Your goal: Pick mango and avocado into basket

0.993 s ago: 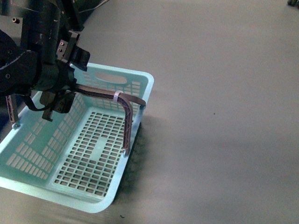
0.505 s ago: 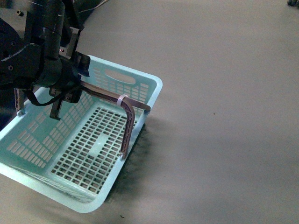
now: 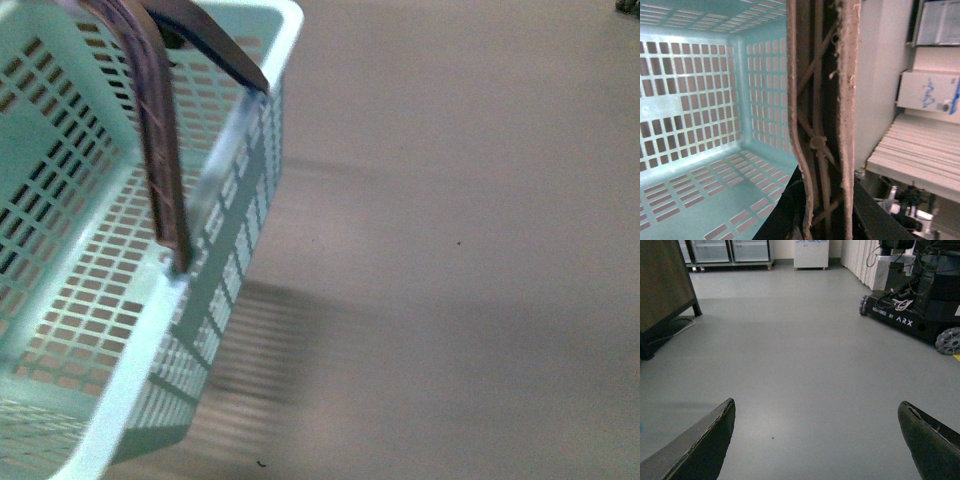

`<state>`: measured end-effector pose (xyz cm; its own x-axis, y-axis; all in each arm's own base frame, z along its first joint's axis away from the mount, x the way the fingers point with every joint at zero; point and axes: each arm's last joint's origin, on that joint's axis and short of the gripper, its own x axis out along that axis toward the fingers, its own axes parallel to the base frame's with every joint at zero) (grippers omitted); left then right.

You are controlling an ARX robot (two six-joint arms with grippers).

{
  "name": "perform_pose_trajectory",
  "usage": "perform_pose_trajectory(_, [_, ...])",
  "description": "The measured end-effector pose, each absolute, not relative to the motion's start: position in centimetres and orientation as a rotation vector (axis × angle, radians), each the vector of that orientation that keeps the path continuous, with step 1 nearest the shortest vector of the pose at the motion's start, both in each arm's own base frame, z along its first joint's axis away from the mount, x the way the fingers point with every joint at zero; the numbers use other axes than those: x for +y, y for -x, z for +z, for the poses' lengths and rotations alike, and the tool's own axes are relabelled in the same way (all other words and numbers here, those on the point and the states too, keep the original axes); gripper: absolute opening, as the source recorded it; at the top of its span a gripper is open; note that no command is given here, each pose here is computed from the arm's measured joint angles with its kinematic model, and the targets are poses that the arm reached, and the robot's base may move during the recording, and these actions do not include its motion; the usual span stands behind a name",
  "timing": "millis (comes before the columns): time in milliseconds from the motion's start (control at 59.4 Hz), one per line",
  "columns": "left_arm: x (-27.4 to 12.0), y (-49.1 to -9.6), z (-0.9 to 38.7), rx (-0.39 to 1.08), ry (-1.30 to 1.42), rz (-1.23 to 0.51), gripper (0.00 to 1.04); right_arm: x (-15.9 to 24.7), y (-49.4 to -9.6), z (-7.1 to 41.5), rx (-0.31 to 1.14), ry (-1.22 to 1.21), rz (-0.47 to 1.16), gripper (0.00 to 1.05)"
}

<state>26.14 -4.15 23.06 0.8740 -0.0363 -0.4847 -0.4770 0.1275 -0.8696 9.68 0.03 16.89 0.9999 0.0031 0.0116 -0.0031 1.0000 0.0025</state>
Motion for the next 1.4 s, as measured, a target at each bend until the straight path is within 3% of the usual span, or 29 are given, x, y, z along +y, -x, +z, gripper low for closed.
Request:
perform_pose_trajectory(168, [-1.4,-19.4,29.0,0.298,1.478,0.271,0.08,0.0,-9.7,16.9,-0.012,-0.003,0.003,0.96])
perform_pose_trajectory(438, [0.1,-15.4,32.7,0.228,1.502,0.207,0.08,0.0,-9.7,16.9,-0.012,-0.003,0.003,0.96])
perform_pose_trajectory(1397, [0.2,-15.0,32.9,0.229,1.459,0.216,0.08,0.0,-9.7,16.9,-0.012,-0.003,0.001,0.96])
